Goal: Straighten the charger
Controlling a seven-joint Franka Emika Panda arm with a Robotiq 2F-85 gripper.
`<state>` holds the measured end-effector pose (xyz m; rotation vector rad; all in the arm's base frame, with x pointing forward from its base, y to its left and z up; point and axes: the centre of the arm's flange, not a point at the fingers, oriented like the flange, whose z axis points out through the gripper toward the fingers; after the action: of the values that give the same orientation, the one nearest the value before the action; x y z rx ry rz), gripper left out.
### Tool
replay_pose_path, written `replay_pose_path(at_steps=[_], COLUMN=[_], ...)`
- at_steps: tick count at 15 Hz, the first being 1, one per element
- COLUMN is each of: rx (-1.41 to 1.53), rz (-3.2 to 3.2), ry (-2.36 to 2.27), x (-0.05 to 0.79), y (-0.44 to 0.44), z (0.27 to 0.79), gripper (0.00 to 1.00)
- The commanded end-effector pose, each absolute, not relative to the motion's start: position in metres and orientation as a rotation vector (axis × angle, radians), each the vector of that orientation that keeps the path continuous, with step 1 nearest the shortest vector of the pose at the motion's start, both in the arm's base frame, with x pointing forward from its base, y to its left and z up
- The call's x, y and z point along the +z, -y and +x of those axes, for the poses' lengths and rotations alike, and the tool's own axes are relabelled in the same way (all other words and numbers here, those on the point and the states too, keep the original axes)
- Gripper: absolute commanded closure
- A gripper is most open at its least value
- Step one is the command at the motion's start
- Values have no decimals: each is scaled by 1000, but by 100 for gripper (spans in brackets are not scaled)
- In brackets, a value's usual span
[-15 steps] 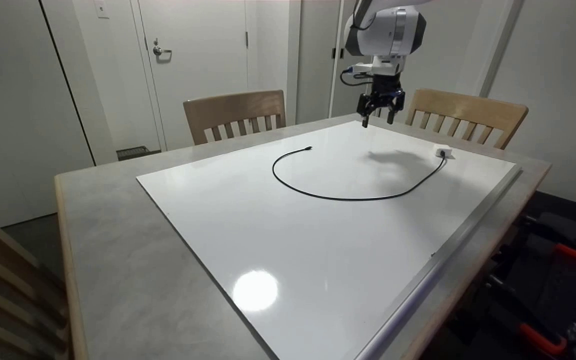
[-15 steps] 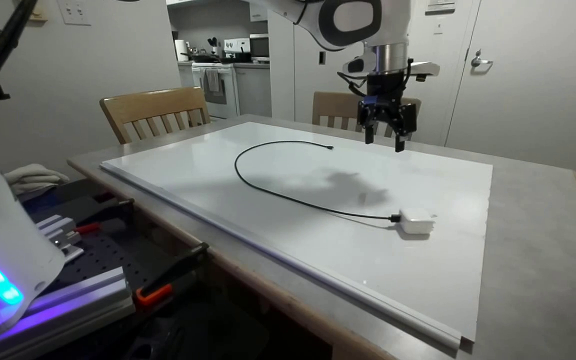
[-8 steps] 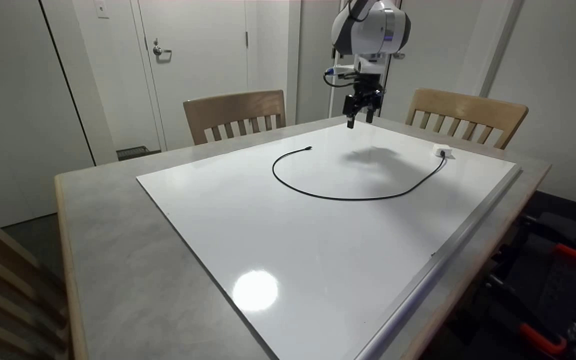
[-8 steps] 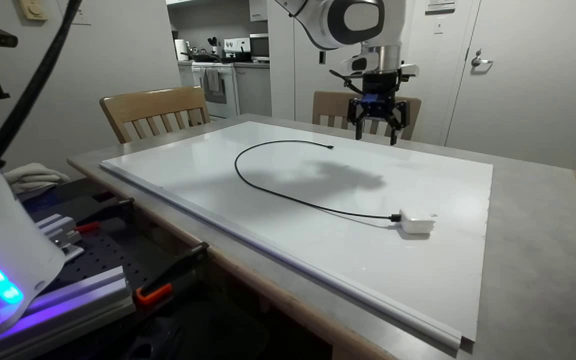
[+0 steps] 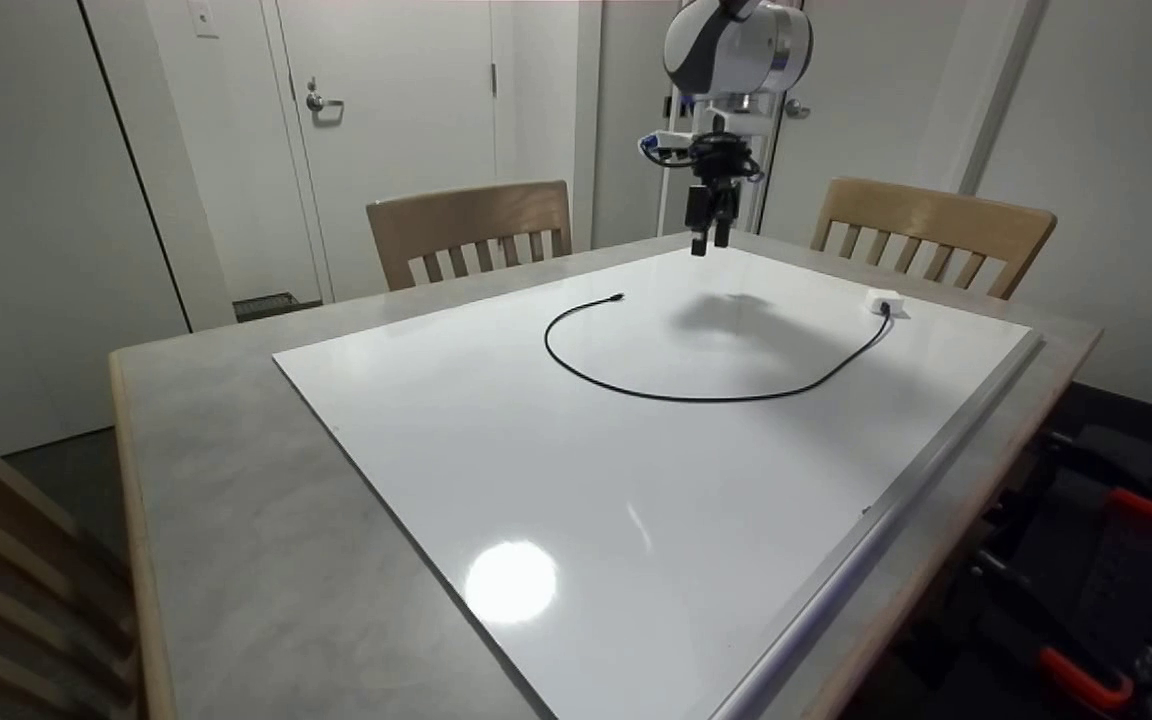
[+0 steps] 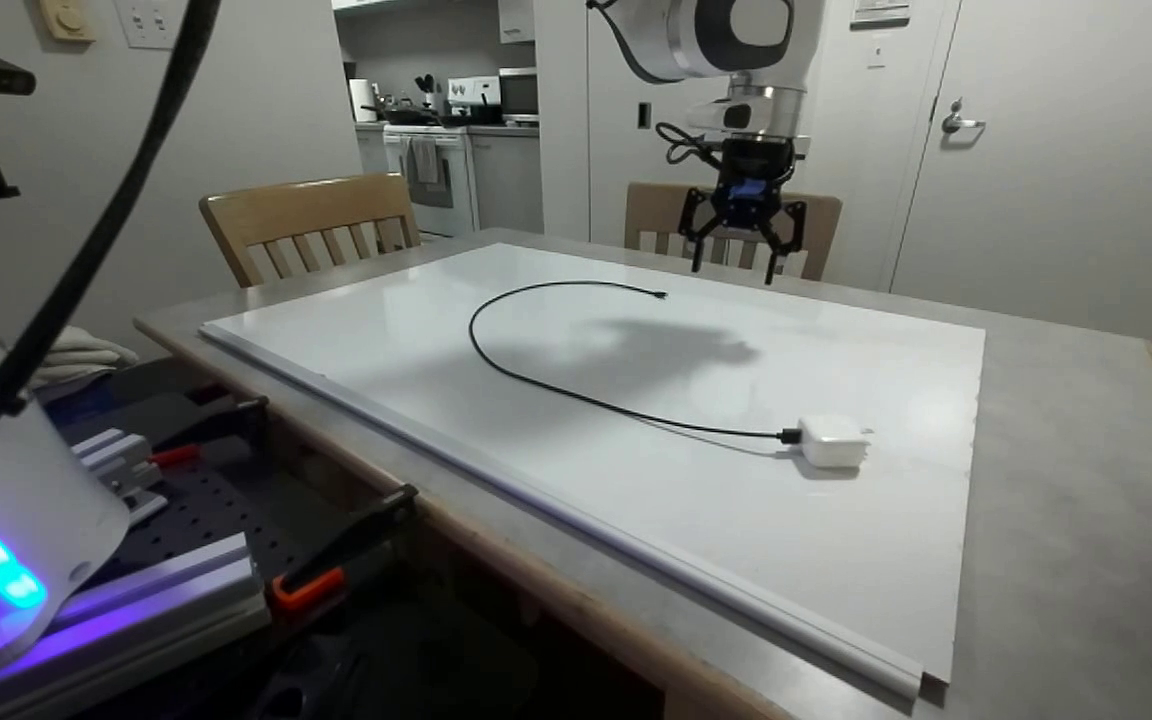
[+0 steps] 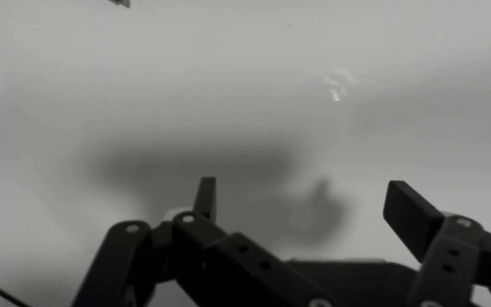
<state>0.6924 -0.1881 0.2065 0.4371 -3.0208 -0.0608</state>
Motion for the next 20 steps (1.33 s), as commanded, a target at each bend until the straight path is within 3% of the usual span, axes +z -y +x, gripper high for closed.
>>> replay_pose_path(at_steps=[1,14,20], rx=[-76,-138,-181], rz=[468,744,1252], ry=[3008,2968,2885], x=[206,206,194], y=[185,145,112], z=[694,729,755], gripper=[0,0,0])
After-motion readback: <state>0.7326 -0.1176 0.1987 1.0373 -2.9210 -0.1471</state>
